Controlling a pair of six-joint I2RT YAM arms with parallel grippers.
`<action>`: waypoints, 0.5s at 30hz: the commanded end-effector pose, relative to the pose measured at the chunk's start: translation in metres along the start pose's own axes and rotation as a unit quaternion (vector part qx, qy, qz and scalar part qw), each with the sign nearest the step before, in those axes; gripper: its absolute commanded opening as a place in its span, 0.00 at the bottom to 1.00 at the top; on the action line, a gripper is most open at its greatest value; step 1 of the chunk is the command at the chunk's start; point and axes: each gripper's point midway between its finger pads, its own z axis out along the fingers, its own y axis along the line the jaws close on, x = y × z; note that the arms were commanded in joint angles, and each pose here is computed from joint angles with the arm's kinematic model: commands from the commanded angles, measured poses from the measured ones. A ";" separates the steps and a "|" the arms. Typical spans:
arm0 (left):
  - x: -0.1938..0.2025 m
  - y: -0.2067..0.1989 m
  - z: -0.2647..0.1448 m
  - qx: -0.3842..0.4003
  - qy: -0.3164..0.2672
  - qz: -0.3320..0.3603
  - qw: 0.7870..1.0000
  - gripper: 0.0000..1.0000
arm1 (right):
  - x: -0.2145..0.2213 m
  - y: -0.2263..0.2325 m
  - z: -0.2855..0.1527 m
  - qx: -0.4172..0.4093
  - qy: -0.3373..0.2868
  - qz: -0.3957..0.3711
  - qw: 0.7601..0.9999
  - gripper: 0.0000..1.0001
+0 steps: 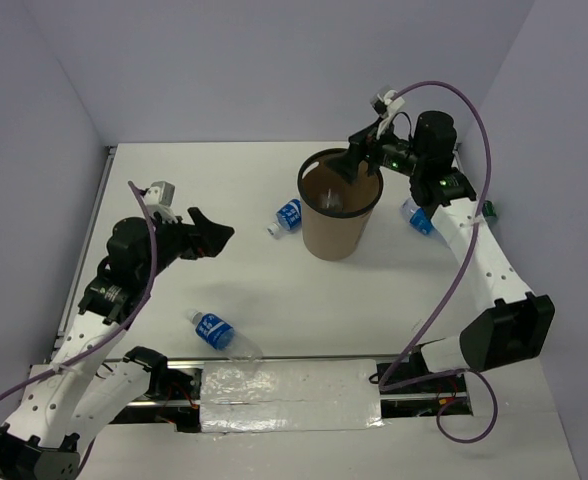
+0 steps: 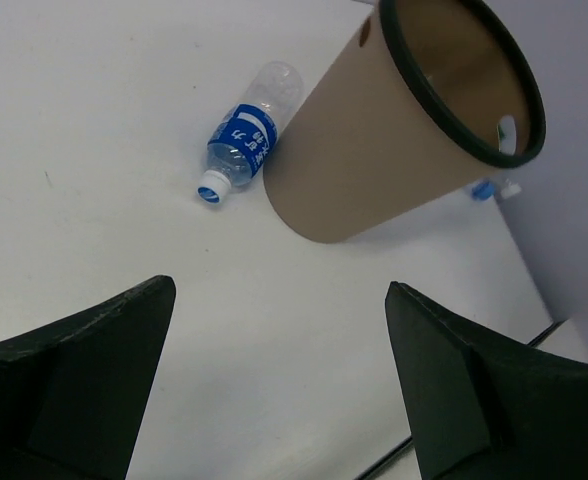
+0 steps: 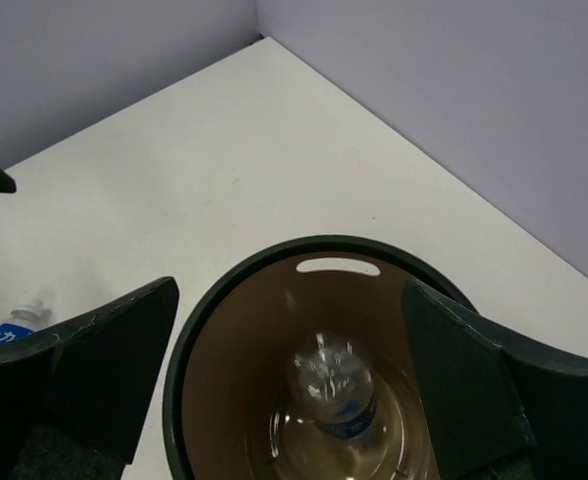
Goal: Put the plastic bottles in the bin
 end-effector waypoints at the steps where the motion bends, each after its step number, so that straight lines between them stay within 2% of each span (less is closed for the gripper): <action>1: -0.003 0.010 -0.001 -0.055 -0.017 -0.122 0.991 0.99 | -0.037 0.011 -0.025 0.025 -0.039 -0.041 0.998 1.00; 2: 0.009 0.015 -0.004 -0.085 0.010 -0.169 0.982 0.99 | -0.038 0.018 -0.036 0.024 -0.036 -0.039 0.998 1.00; 6: 0.044 0.041 -0.019 -0.183 0.055 -0.249 0.950 0.99 | -0.033 0.043 -0.070 0.012 -0.034 -0.023 0.999 1.00; 10: 0.090 0.058 -0.035 -0.243 0.099 -0.279 0.924 0.99 | 0.010 0.093 -0.102 -0.058 -0.014 0.012 0.998 1.00; 15: 0.135 0.063 -0.047 -0.318 0.168 -0.274 0.892 0.99 | 0.037 0.113 -0.123 -0.063 0.006 0.027 0.998 1.00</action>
